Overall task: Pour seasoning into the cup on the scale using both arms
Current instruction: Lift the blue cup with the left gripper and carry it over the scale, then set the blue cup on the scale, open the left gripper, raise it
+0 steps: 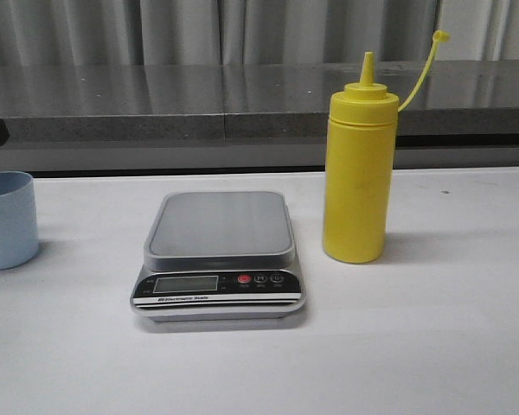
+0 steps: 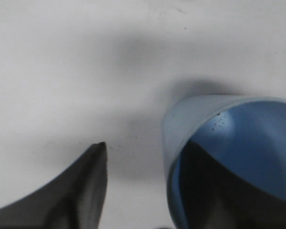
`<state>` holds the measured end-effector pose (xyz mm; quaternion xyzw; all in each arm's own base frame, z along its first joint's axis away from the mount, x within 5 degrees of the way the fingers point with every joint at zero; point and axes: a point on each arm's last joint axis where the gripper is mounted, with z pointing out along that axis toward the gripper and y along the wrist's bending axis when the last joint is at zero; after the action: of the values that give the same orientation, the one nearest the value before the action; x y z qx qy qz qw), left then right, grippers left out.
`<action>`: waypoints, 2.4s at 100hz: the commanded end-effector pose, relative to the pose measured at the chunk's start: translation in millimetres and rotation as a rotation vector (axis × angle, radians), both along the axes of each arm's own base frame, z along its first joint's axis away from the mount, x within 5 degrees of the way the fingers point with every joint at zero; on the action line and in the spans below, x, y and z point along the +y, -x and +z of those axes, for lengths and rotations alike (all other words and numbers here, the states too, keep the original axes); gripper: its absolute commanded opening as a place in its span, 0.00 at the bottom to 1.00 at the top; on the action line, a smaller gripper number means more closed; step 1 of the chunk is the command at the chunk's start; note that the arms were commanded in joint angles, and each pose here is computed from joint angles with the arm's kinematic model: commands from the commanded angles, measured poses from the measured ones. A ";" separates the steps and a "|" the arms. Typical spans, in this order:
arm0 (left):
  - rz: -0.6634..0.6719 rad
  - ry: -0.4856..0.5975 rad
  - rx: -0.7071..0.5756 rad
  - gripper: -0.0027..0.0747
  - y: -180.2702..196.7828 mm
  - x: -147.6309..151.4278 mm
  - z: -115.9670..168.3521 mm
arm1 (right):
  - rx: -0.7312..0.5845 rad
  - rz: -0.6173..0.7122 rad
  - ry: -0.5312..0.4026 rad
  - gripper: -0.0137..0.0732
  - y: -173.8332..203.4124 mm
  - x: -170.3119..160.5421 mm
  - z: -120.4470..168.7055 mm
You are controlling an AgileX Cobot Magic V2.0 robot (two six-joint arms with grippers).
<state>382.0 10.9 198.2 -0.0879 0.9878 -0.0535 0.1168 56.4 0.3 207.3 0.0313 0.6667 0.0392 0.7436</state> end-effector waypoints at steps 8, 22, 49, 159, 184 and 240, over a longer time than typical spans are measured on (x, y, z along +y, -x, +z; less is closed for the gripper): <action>0.022 0.033 -0.088 0.05 -2.1 -1.2 26.1 | -0.100 -0.006 -0.001 0.08 2.7 -0.4 9.3; 0.021 0.032 -0.083 0.05 -1.7 -1.1 26.0 | -0.100 -0.006 -0.001 0.08 2.7 -0.4 9.3; -0.034 0.022 -0.135 0.05 -9.6 -6.1 50.5 | -0.100 -0.006 -0.001 0.08 2.7 -0.4 9.3; -0.798 0.013 -0.308 0.05 4.4 -229.8 101.8 | -0.100 -0.006 -0.001 0.08 2.7 -0.4 9.3; -0.799 0.002 -0.287 0.26 0.8 -229.9 93.2 | -0.100 -0.006 -0.001 0.08 2.7 -0.4 9.3; -0.819 -0.036 -0.312 0.44 6.8 -223.7 131.2 | -0.100 -0.006 -0.001 0.08 2.7 -0.4 9.3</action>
<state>386.8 -217.5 280.7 0.3199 0.9277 -0.0848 0.1725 56.4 0.3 207.3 0.0313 0.6667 0.0392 0.7436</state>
